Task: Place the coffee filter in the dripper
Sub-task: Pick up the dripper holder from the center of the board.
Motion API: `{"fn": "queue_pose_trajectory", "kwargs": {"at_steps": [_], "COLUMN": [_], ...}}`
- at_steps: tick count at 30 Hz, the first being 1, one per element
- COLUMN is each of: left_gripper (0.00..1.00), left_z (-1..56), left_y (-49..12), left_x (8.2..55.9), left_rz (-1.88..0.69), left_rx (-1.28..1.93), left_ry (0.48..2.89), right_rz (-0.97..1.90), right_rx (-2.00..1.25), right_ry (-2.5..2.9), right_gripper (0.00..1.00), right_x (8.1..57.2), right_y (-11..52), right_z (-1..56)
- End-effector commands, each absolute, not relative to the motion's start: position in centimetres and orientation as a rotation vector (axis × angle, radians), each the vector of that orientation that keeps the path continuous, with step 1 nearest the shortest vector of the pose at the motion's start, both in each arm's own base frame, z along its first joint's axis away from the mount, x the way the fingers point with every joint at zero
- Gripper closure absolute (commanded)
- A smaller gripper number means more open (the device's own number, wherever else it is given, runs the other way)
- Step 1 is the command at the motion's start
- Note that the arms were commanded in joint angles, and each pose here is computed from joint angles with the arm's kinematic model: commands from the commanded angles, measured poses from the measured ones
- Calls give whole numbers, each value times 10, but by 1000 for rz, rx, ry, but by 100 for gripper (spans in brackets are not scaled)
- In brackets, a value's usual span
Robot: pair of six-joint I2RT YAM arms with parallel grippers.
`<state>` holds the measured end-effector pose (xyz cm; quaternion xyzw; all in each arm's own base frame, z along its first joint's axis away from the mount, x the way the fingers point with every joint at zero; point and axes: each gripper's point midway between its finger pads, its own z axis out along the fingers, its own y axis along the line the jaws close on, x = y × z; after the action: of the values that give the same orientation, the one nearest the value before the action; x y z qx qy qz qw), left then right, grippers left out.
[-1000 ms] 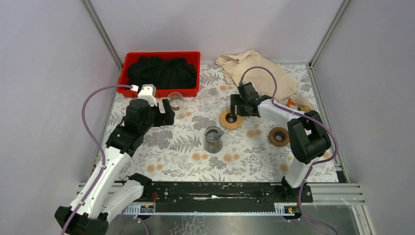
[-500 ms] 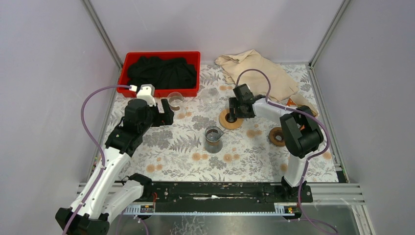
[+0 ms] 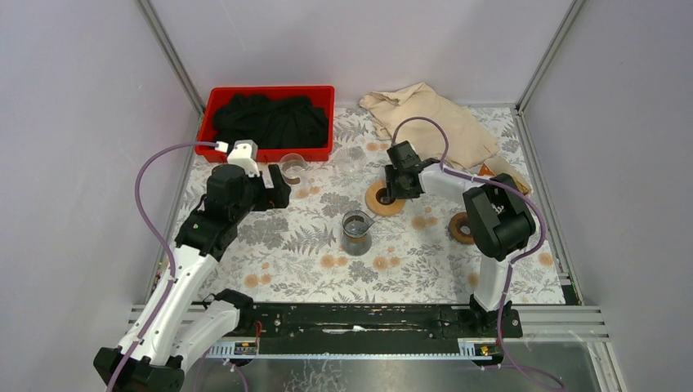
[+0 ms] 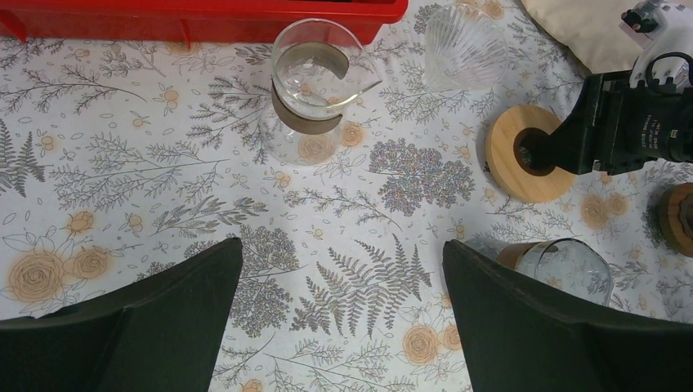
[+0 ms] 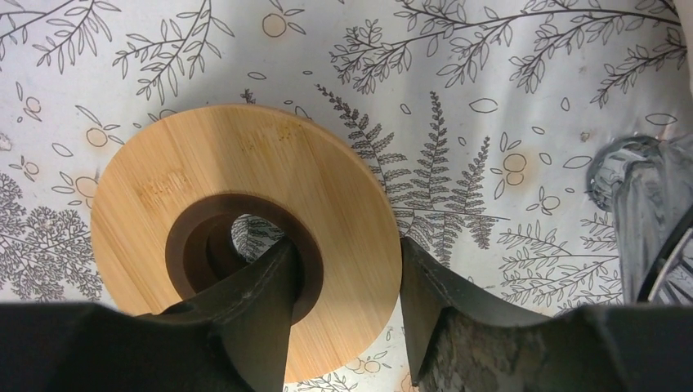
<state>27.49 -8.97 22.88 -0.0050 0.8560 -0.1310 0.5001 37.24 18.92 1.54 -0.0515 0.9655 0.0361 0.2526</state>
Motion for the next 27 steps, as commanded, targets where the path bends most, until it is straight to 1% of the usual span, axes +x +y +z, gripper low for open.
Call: {"fn": "queue_pose_trajectory", "kwargs": {"at_steps": [1, 4, 8, 14, 19, 21, 27], "left_gripper": [0, 0, 0, 0, 0, 0, 0], "left_z": [239, 239, 238, 237, 237, 236, 237], "left_y": [-93, -95, -97, -98, -96, -96, -94], "left_x": [284, 284, 284, 284, 285, 285, 286], "left_rz": [-347, -364, -383, -387, -379, -380, -376], "left_rx": [0, 4, 9, 11, 3, 3, -3], "left_ry": [2010, 2009, 2013, 2013, 2013, 2015, 2013], "right_rz": [122, 129, 149, 176, 190, 213, 264], "right_rx": [-154, -154, -163, -178, -199, -199, -252], "right_ry": [2576, 2564, 2545, 2520, 2491, 2454, 2432], "right_gripper": [57, 64, 70, 71, 71, 72, 72], "right_x": [382, 380, 376, 370, 366, 363, 348], "right_y": [199, 198, 198, 197, 195, 194, 198], "right_z": [36, 47, 63, 91, 124, 147, 186]}}
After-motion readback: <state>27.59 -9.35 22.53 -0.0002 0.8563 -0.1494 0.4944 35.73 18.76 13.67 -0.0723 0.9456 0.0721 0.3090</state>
